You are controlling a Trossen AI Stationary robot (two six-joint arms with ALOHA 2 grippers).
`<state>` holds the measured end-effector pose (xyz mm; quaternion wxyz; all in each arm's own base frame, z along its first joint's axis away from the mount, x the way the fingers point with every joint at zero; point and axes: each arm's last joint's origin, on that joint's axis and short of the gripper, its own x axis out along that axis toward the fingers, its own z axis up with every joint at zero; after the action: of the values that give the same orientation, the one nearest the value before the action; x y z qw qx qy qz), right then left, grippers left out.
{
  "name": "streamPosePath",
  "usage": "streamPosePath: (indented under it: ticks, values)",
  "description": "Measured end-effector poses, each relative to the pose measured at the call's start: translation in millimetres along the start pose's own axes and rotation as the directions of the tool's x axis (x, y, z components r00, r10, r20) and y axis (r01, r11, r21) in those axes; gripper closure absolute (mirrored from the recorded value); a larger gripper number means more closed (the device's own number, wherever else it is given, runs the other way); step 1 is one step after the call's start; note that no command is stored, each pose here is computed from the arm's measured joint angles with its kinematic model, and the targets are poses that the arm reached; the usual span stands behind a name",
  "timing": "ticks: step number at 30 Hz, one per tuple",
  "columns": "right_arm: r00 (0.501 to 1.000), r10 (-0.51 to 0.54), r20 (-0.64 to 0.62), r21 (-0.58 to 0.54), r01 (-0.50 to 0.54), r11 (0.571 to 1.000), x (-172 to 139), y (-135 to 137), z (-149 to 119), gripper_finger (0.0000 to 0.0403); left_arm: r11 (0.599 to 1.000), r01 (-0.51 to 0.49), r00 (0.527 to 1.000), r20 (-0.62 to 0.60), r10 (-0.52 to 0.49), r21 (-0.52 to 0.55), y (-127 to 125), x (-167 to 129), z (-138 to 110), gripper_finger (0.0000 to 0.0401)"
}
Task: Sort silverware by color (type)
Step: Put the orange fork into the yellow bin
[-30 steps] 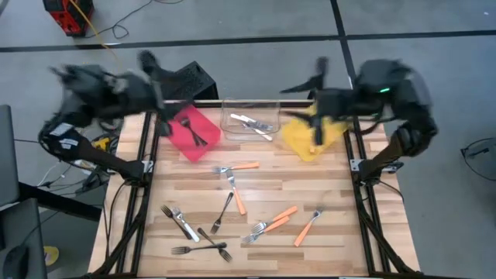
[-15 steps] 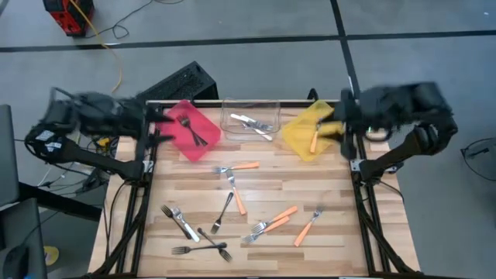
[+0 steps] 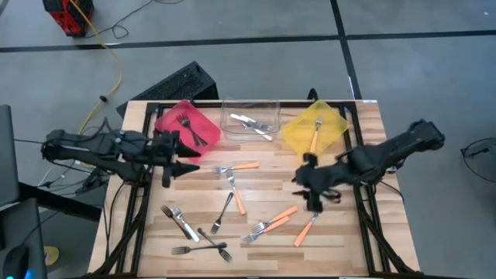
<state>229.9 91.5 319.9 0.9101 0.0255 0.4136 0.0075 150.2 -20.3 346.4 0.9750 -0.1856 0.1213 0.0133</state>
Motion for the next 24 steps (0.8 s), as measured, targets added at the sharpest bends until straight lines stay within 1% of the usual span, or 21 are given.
streamPosePath:
  ticks: [2, 4, 7, 9, 12, 14, 18, 21, 24]
  values:
    - [0.999, 0.036, -0.039, -0.019, -0.037, 0.999, 22, 8, -10, 0.0184, 0.999, 0.022, 0.999, 0.032, -0.021, -0.027, -1, 3, -2, 0.0181]
    - [0.996, 0.054, -0.067, -0.044, -0.057, 0.997, 41, 16, -18, 0.0184, 0.999, 0.017, 1.000, 0.001, -0.017, -0.033, 0, 9, -10, 0.0181]
    - [0.989, 0.049, -0.139, -0.079, -0.060, 0.995, 67, 24, -27, 0.0183, 0.999, 0.023, 1.000, -0.018, -0.024, -0.026, 0, 12, -15, 0.0181]
    - [0.979, 0.072, -0.190, -0.100, -0.092, 0.991, 85, 29, -31, 0.0179, 0.999, 0.039, 0.999, -0.004, -0.039, -0.022, -2, 10, -14, 0.0181]
    - [0.962, 0.112, -0.250, -0.098, -0.140, 0.985, 108, 36, -36, 0.0162, 0.999, 0.052, 0.999, -0.004, -0.052, 0.006, -3, 5, -14, 0.0181]
    - [0.946, 0.116, -0.302, -0.097, -0.152, 0.984, 120, 38, -41, 0.0145, 0.998, 0.063, 0.998, 0.011, -0.063, 0.013, -4, 1, -13, 0.0181]
    - [0.926, 0.086, -0.367, -0.099, -0.131, 0.986, 141, 38, -47, 0.0118, 0.997, 0.075, 0.997, 0.011, -0.075, 0.012, -3, -6, -13, 0.0181]
    - [0.911, 0.064, -0.406, -0.120, -0.123, 0.985, 151, 34, -51, 0.0112, 0.996, 0.084, 0.996, 0.008, -0.084, 0.012, -2, -11, -13, 0.0181]
    - [0.880, 0.060, -0.471, -0.149, -0.146, 0.978, 159, 31, -58, 0.0112, 0.997, 0.083, 0.997, 0.004, -0.083, 0.012, -1, -14, -13, 0.0181]
